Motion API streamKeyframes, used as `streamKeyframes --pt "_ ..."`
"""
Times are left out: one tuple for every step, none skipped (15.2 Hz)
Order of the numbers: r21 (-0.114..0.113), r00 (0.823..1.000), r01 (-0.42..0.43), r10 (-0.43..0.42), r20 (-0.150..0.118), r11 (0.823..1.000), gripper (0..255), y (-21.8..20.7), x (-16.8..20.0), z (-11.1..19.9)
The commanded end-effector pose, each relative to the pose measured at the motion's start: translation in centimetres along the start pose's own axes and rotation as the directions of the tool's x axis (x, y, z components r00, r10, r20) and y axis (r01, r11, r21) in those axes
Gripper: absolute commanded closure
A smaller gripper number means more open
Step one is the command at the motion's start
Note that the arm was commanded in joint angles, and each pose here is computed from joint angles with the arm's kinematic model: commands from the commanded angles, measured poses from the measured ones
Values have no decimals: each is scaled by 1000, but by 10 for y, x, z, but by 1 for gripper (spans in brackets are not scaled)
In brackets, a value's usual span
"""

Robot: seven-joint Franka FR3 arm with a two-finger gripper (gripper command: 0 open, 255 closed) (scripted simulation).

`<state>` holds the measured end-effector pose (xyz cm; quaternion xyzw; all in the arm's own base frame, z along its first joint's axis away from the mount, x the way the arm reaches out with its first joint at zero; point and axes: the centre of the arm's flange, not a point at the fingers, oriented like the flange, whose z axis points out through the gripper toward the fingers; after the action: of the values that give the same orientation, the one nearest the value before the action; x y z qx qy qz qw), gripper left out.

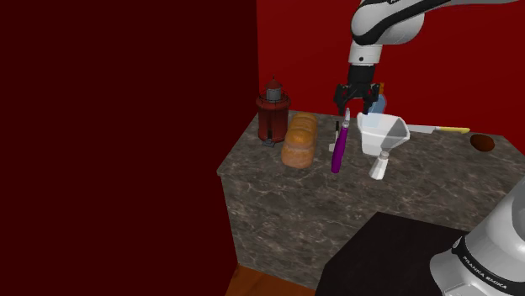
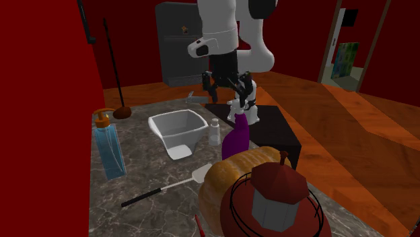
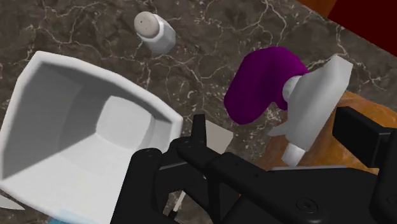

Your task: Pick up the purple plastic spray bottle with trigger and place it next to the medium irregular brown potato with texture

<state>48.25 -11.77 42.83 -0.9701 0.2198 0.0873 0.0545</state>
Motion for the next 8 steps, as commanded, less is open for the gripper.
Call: streamKeyframes --pt "13 999 -37 37 31 999 0 1 22 23" --pt "19 997 -55 55 47 998 0 3 33 33" --pt "24 995 -73 72 62 997 0 5 44 43" --pt "30 993 -92 89 78 995 0 7 54 54" --pt "35 990 -110 106 93 993 0 9 64 64" --pt "40 986 -128 123 109 991 0 11 74 75" --pt "41 985 -133 128 114 990 0 12 77 79" --pt "41 985 -133 128 114 990 0 12 77 84"
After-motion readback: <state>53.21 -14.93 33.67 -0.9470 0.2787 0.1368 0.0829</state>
